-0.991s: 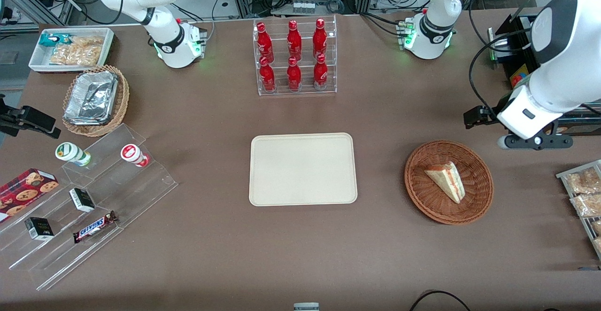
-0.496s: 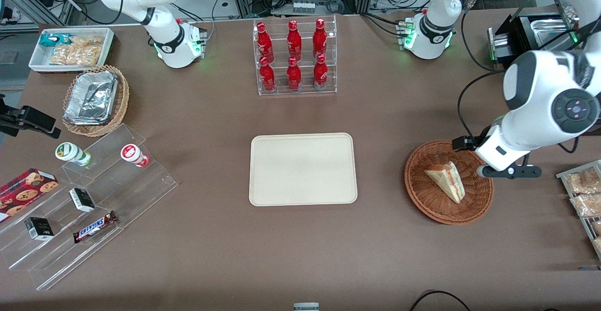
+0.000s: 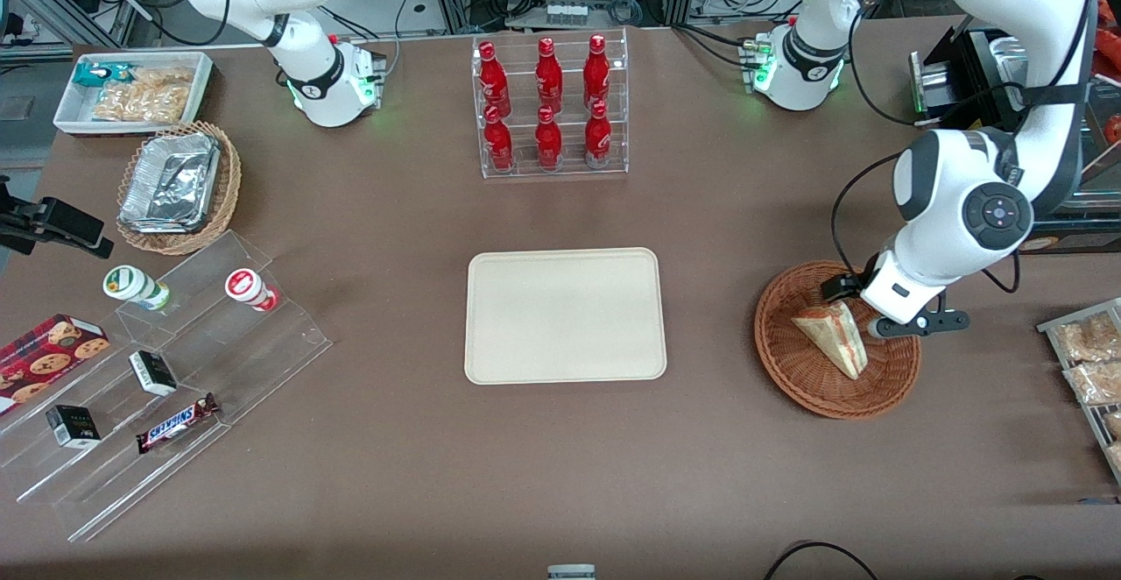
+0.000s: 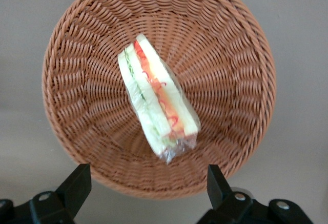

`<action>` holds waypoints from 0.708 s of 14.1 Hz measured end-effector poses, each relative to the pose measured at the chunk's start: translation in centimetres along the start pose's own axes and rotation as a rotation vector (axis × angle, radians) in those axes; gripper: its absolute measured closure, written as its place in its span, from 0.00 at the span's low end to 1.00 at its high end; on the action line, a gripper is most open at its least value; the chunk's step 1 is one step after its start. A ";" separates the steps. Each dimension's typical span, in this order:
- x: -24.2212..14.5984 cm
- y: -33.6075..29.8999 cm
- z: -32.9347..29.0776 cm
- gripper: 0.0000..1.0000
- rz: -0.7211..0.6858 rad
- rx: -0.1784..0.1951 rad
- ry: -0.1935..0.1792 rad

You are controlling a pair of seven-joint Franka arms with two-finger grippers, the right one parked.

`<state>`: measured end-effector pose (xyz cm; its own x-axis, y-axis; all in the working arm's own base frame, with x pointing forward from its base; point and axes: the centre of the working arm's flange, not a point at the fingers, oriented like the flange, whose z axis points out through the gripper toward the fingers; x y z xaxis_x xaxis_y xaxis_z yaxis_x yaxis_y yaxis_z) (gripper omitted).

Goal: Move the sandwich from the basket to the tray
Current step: 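Close the left gripper on the wrapped sandwich and lift it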

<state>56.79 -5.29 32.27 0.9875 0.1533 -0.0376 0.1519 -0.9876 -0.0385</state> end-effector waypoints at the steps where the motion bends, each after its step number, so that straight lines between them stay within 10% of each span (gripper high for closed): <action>1: -0.2 0.0 0.7 0.00 -0.064 -0.005 0.012; 10: 0.6 0.5 3.3 0.00 -0.575 -0.054 0.060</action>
<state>57.33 -5.60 28.89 0.7459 0.6654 0.0314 0.6653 -0.7464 0.0148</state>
